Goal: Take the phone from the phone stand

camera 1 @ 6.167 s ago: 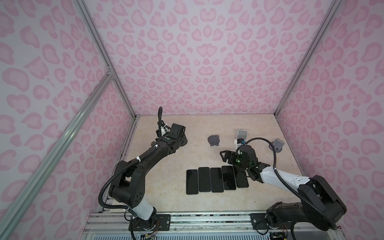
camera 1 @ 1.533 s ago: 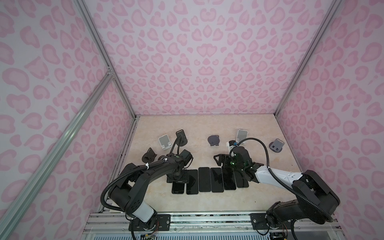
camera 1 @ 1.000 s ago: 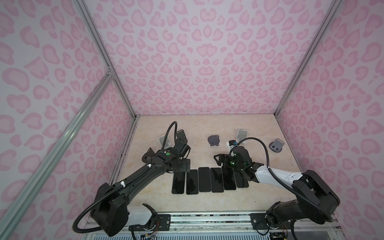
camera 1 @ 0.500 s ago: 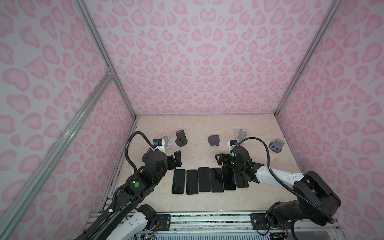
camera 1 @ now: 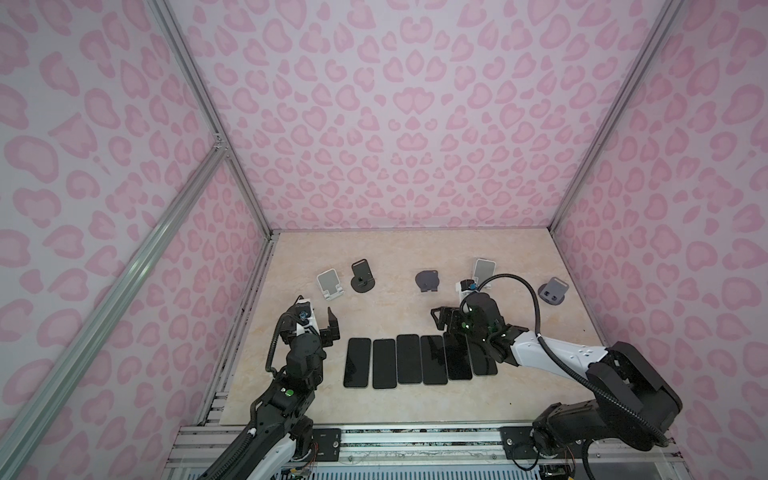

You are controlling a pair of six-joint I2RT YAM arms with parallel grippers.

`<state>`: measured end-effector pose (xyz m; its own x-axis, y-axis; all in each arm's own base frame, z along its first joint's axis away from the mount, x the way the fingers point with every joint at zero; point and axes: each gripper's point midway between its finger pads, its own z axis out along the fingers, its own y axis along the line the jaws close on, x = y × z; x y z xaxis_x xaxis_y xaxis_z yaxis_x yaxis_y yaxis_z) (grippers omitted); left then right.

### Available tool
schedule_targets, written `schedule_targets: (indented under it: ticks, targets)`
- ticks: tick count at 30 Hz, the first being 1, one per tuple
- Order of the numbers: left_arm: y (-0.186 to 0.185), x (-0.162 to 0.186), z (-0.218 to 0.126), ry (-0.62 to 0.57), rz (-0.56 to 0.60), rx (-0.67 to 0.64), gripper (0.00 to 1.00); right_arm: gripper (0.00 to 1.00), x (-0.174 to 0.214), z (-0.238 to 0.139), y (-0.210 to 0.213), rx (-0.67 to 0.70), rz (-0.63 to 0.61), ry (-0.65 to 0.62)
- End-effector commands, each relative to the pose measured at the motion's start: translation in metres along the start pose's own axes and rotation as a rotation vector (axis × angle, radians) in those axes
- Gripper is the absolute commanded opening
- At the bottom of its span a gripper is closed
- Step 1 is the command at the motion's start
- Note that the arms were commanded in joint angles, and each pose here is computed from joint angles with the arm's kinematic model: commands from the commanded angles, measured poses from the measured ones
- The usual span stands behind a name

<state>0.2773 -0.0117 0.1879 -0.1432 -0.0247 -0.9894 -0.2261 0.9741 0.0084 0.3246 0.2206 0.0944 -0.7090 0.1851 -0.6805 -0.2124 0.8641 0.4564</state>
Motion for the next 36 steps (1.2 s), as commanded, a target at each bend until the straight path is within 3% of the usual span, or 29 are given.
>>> schedule_targets:
  ticks: [1, 4, 10, 15, 18, 29, 36]
  targets:
    - [0.042, -0.030, -0.009, -0.137, -0.228, -0.200, 0.98, 0.89, 0.000, -0.001, -0.003, 0.016, -0.014, -0.003]
    - [0.035, -0.031, -0.007, -0.159, -0.212, -0.106, 0.98, 0.89, -0.002, -0.003, 0.000, 0.004, -0.012, -0.005]
    - [0.053, 0.003, 0.000, -0.098, -0.179, -0.172, 0.98, 0.89, -0.004, -0.006, 0.001, 0.000, -0.011, -0.015]
    - [0.033, 0.010, 0.023, -0.046, -0.007, -0.107, 0.98, 0.89, -0.007, -0.011, 0.004, -0.014, -0.007, -0.032]
    - [0.025, 0.019, 0.038, -0.050, 0.021, -0.082, 0.98, 0.89, -0.006, -0.010, 0.000, 0.002, -0.008, -0.032]
    - [-0.002, 0.028, 0.091, 0.012, 0.062, 0.056, 0.98, 0.89, -0.007, -0.011, -0.003, 0.020, -0.025, -0.033]
    - [0.001, 0.040, 0.110, 0.054, 0.036, 0.083, 0.98, 0.89, -0.005, -0.007, -0.004, 0.024, -0.028, -0.023]
